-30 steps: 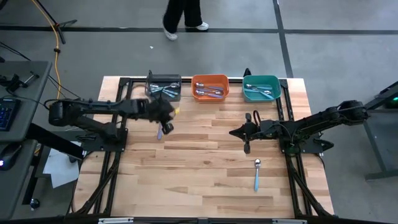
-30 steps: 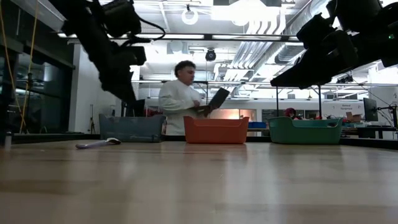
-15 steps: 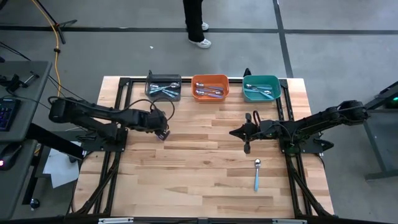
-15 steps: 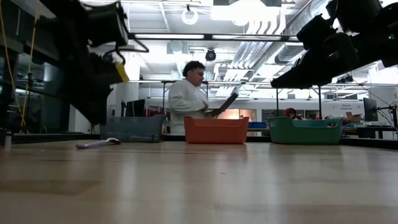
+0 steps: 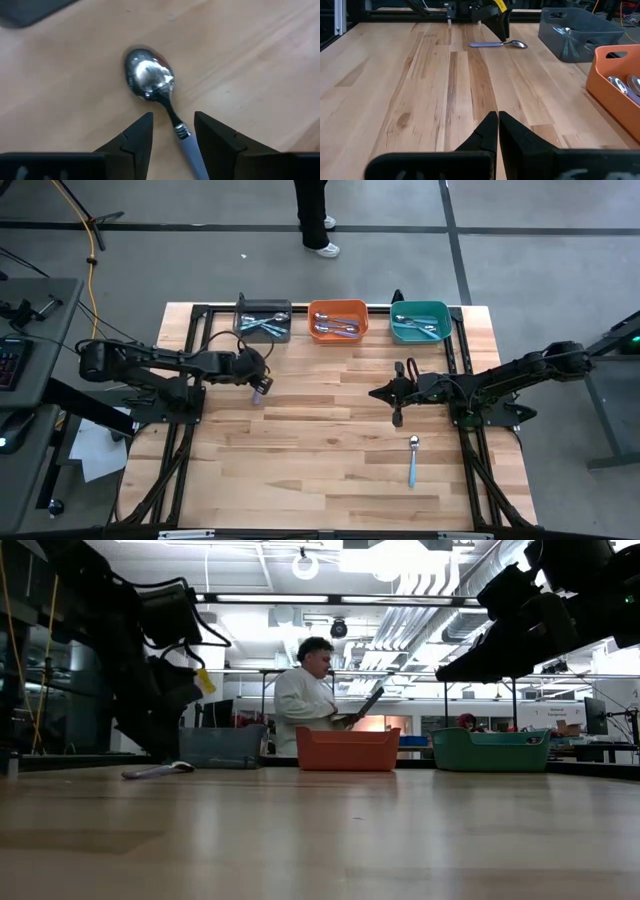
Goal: Sort silverware by color (type)
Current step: Put the purple spoon into the orange bin
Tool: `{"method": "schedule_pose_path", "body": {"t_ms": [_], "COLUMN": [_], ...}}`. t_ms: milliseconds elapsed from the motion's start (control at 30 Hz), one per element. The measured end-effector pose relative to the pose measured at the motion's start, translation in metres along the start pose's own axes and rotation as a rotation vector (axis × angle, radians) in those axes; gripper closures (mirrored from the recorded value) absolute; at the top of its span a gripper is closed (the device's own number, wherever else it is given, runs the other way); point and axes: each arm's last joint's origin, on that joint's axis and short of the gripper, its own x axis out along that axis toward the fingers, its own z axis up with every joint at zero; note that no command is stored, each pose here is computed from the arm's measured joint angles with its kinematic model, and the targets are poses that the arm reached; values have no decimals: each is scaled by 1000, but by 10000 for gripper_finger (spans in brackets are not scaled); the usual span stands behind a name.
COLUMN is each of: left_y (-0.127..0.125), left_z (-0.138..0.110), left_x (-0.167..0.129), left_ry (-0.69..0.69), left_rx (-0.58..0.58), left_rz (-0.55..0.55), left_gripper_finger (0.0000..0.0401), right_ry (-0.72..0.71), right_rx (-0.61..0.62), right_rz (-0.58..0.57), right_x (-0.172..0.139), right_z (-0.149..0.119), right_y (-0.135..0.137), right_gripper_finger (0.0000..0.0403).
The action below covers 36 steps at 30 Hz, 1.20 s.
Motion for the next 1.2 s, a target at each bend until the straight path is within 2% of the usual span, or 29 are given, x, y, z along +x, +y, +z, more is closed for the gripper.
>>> {"method": "schedule_pose_path", "body": {"t_ms": [133, 467, 900, 1200], "left_y": [1, 5, 6, 2], "left_z": [-1, 2, 1, 0], "left_x": [4, 5, 6, 22], "left_ry": [4, 10, 25, 27], "left_rx": [32, 49, 48, 77], "left_rz": [-55, -52, -38, 9], "left_gripper_finger": [275, 295, 269, 265], "right_ry": [0, 0, 0, 0], "right_rx": [0, 0, 1, 4], "right_rz": [0, 0, 0, 0], "right_x": [0, 0, 0, 0], "right_z": [0, 0, 0, 0], "right_y": [0, 0, 0, 0], "right_gripper_finger": [403, 403, 403, 403]}}
